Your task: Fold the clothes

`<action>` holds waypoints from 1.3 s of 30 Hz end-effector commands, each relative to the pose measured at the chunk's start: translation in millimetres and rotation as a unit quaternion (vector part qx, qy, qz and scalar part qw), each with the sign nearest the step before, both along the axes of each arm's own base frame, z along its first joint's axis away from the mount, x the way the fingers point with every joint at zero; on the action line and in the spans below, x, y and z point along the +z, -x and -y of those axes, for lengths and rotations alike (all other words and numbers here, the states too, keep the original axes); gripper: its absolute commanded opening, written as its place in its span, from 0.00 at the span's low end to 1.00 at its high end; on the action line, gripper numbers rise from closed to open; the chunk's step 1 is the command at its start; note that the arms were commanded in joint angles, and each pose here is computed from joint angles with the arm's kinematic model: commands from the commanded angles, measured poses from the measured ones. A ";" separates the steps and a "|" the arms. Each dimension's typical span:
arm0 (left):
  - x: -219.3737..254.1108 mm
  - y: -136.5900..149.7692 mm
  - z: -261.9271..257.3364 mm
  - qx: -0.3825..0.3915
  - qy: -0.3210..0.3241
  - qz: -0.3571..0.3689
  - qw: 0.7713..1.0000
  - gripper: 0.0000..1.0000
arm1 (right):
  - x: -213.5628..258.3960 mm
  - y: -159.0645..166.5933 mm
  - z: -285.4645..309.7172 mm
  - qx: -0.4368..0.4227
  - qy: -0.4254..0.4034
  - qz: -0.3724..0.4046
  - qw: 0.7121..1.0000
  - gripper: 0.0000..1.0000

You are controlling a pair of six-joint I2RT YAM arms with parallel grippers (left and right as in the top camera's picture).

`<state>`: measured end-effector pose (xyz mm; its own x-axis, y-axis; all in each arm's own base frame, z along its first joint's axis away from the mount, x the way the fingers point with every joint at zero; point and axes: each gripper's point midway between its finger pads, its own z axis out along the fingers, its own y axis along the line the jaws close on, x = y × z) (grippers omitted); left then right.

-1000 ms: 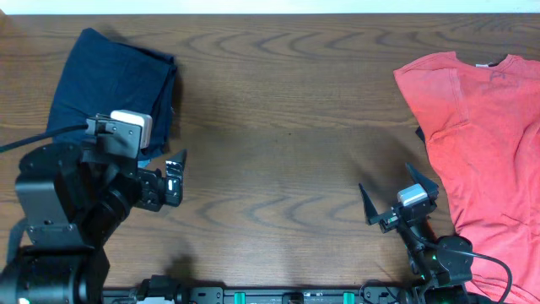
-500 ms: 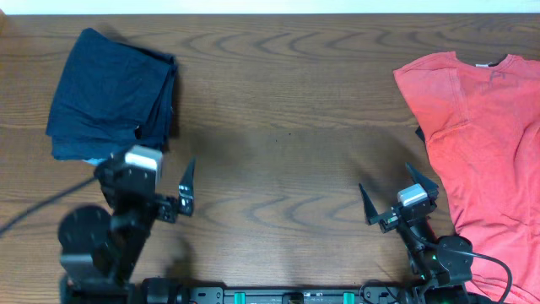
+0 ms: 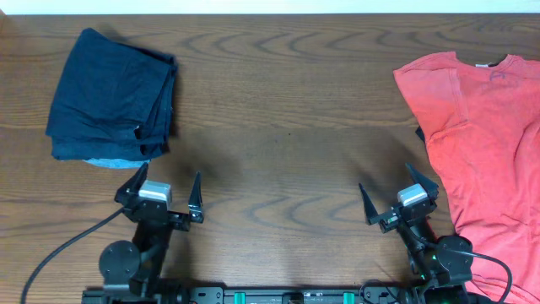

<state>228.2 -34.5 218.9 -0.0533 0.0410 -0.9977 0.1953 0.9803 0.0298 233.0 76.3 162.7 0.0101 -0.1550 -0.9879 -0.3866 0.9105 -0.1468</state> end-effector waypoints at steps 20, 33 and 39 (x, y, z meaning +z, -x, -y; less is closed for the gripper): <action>-63.8 -15.4 -4.2 0.014 0.003 -0.010 1.000 0.98 | -0.2 0.0 0.9 -0.002 -0.009 -0.003 1.000 0.99; -65.3 -15.4 -4.2 0.014 0.003 -0.013 1.000 0.98 | -0.2 0.0 0.9 -0.002 -0.009 -0.003 1.000 0.99; -65.3 -15.4 -4.2 0.014 0.003 -0.013 1.000 0.98 | -0.2 0.0 0.9 -0.002 -0.009 -0.003 1.000 0.99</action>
<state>244.0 -30.5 158.9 -0.0620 0.0387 -0.9973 0.1699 0.9851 0.0276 233.0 76.3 162.7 0.0101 -0.1550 -0.9879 -0.3866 0.9105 -0.1468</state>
